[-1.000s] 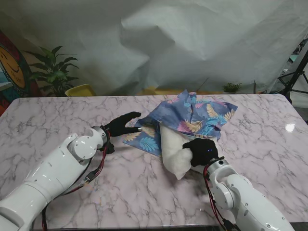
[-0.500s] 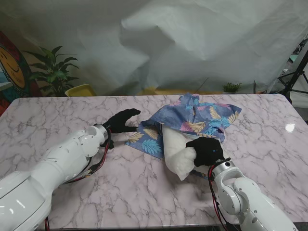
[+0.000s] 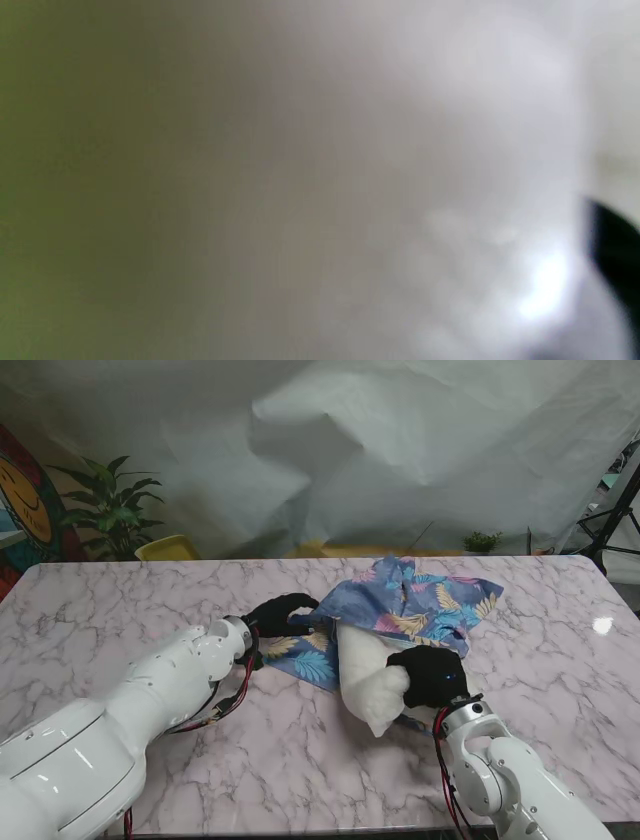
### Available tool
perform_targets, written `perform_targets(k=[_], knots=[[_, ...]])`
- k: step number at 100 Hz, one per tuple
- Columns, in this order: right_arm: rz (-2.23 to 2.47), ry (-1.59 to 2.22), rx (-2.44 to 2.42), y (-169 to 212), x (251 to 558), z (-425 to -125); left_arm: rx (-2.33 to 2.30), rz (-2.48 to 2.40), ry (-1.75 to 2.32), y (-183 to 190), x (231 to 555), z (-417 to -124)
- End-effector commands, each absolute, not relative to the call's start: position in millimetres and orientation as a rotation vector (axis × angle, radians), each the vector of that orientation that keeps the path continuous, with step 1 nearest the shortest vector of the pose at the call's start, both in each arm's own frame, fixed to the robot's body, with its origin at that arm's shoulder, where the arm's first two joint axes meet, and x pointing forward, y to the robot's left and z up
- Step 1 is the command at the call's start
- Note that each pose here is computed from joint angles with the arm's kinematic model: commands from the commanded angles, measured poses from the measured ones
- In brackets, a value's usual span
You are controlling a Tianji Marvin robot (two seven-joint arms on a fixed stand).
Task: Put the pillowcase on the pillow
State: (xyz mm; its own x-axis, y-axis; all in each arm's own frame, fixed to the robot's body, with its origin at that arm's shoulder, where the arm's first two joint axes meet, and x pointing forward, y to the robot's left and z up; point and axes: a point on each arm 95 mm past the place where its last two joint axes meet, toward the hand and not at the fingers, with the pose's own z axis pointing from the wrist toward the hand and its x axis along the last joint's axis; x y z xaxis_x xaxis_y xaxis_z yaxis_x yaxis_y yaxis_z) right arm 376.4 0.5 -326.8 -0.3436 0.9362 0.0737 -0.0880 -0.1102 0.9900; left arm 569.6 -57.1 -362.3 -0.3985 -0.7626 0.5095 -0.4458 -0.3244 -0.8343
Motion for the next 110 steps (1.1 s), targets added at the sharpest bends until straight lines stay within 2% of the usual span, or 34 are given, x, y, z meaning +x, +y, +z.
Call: perform_targets(k=[1,30,70,110], knots=[[1.588,1.314,1.02,2,376,-327,-1.54,-1.769,1.674,-61,570,-363],[1.612,1.262,1.035,3,379,-330,-1.507,-1.711,1.573,-57,561,-380],[1.661,1.22,1.044,6,374,-331,-1.452,-1.583,1.614,-76,559,-387],[1.7,1.177,1.05,9,369,-329,-1.651,-1.78,1.426,-88,547,-396]])
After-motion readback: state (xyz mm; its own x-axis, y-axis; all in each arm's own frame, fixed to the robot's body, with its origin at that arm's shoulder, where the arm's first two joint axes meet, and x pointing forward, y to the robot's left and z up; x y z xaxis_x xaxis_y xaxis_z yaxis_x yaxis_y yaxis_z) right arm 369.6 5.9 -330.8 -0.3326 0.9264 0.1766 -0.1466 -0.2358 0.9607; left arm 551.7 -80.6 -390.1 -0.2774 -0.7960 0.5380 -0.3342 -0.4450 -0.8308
